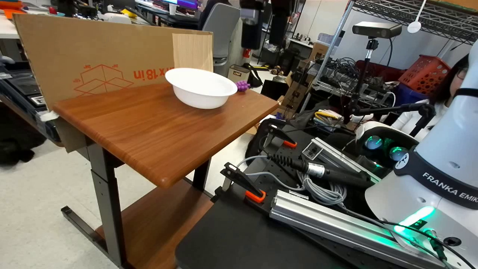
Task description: Put the purple thing in the bowl
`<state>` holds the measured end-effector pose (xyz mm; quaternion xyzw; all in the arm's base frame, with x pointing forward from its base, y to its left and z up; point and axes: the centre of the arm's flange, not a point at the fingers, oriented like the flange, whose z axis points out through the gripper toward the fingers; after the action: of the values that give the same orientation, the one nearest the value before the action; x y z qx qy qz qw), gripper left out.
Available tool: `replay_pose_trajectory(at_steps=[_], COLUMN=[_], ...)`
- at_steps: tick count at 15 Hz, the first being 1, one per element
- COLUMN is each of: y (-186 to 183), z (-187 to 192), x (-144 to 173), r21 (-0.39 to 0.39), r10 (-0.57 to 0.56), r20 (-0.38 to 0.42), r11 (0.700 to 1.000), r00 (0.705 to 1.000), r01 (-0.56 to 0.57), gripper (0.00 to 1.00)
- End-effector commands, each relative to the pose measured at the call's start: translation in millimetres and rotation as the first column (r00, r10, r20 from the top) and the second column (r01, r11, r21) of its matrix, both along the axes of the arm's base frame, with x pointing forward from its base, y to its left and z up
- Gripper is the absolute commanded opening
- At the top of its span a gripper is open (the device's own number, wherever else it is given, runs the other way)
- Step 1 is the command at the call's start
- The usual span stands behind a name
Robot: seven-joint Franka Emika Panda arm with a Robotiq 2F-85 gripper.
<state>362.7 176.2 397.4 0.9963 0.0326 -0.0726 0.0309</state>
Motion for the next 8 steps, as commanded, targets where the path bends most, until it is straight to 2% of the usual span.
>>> replay_pose_trajectory(at_steps=[1, 2, 5, 8], y=[2.4, -1.1, -31.9, -84.5], z=[2.6, 7.2, 23.5, 43.3], x=[-1.5, -2.6, -0.9, 8.4], r21=[-0.022, -0.022, -0.001, 0.024], r10=[0.064, 0.15, 0.287, 0.438], r20=[-0.027, -0.064, -0.126, -0.158], r11=[0.998, 0.988, 0.957, 0.897], r00=[0.998, 0.987, 0.949, 0.885], r01=[-0.064, -0.151, -0.29, -0.44], gripper=[1.0, 1.0, 1.0, 1.0])
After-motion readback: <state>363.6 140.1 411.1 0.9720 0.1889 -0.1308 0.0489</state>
